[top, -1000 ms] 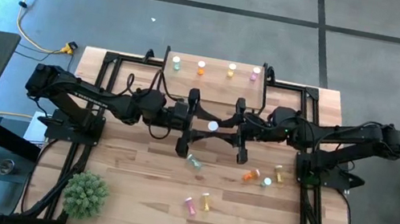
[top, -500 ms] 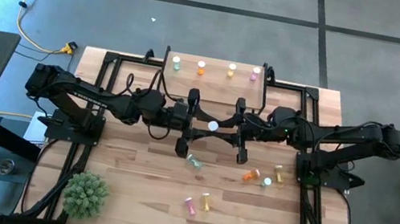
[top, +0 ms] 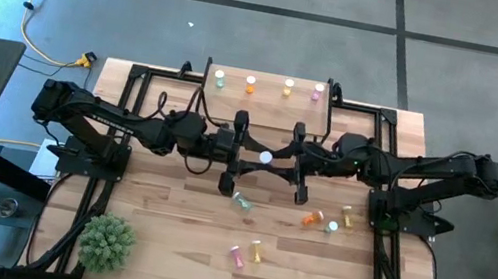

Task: Pick and place medicine bottles onto shelf by color
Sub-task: Put the top violet pill bottle on the shelf aligned with the other violet pill bottle

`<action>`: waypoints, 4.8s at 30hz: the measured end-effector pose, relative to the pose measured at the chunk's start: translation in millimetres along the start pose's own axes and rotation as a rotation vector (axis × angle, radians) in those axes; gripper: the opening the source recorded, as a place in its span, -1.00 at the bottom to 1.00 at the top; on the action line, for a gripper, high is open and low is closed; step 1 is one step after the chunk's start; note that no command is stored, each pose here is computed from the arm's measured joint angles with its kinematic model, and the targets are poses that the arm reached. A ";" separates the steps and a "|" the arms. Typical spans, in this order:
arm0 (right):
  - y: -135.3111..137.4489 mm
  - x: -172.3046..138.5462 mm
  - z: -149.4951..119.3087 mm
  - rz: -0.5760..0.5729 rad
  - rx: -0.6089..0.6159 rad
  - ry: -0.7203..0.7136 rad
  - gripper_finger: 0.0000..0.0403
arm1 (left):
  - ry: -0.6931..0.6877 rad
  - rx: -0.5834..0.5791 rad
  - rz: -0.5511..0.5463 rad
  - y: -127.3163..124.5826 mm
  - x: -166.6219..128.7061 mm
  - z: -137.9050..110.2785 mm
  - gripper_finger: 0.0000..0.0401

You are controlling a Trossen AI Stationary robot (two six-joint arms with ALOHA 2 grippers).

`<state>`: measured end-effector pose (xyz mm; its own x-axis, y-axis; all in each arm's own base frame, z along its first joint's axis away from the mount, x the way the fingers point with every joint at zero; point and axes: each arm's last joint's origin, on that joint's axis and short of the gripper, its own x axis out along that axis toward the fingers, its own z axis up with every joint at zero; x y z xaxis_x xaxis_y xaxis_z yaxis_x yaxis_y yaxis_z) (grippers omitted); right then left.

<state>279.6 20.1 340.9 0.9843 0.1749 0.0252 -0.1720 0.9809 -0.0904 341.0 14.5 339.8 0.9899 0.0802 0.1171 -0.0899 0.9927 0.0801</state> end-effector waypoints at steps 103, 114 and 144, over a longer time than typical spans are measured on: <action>-5.0 -3.5 -20.8 -0.227 0.060 0.231 -0.24 | 0.106 0.041 0.106 3.4 -0.5 -9.8 -0.53; -15.4 -20.7 -34.6 -0.445 0.019 0.452 -0.20 | 0.263 0.081 0.248 6.8 -3.6 -23.4 -0.53; -74.8 -61.7 12.4 -0.173 -0.090 0.083 -0.20 | 0.475 -0.035 0.223 59.0 1.6 -68.9 -0.53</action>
<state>231.3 -63.1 358.5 0.9994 -0.0063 -0.0337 0.0001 0.9835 -0.1807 344.9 79.4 276.5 0.8886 0.3137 -0.3347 -0.3084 0.9486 0.0704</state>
